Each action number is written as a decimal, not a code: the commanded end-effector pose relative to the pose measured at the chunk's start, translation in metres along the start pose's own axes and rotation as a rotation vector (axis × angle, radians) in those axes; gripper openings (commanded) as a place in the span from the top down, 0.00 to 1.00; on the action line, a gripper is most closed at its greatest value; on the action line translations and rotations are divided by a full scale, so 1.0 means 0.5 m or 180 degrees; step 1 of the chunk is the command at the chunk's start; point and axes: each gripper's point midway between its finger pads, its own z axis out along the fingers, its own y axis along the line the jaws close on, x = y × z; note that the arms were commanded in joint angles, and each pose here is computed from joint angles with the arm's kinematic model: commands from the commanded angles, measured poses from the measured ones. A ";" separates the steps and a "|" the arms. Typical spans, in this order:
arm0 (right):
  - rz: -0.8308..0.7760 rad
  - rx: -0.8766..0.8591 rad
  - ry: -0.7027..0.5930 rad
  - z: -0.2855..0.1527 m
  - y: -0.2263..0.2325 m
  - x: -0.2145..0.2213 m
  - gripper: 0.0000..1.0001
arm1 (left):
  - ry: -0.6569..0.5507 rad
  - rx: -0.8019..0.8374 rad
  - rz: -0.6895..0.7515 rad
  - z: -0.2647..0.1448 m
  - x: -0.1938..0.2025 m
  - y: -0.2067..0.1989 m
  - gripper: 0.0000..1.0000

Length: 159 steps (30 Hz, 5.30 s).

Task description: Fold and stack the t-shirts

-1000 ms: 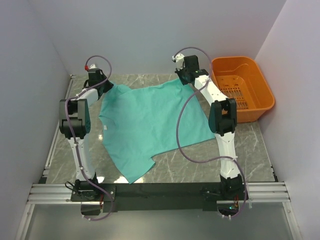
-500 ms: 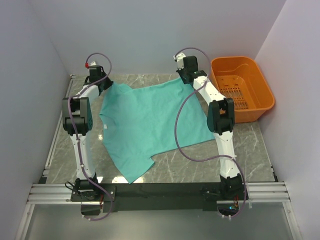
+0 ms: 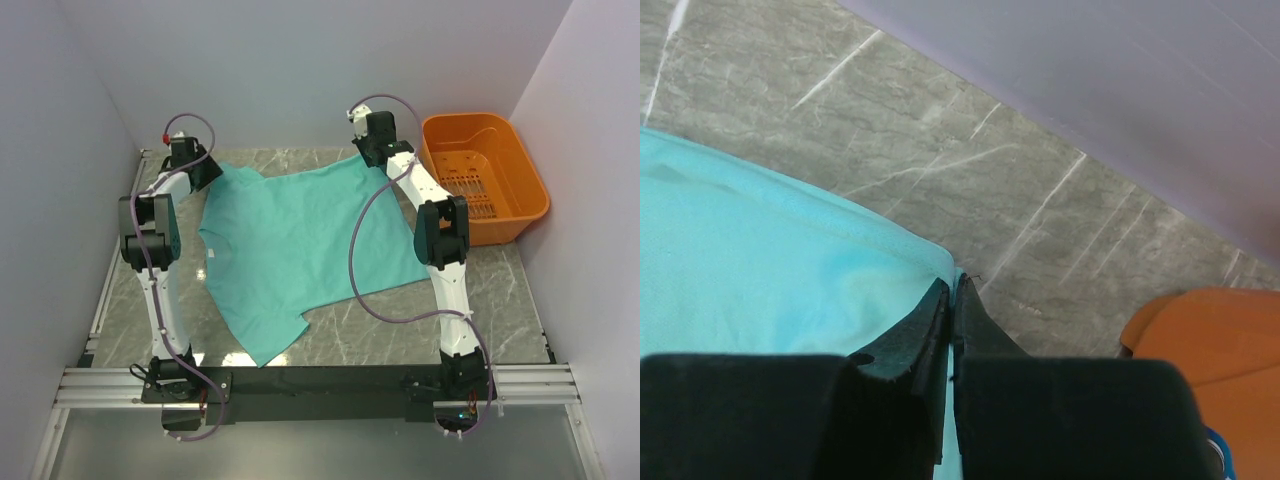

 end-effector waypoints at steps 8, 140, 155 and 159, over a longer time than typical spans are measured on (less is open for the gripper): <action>0.0068 -0.0029 -0.0217 -0.012 -0.008 -0.043 1.00 | 0.0064 0.0115 -0.0038 0.019 -0.048 -0.027 0.37; -0.0453 -0.0623 -0.0278 -0.148 -0.067 0.080 0.98 | -0.1436 0.2692 0.3382 -0.441 0.062 -0.182 0.99; -0.0424 -0.0573 -0.0269 -0.149 -0.068 0.091 0.94 | -0.1322 0.2691 0.3363 -0.439 0.079 -0.170 0.99; -0.0388 -0.0524 -0.0266 -0.148 -0.073 0.089 0.93 | -0.1262 0.2695 0.3369 -0.438 0.090 -0.165 0.99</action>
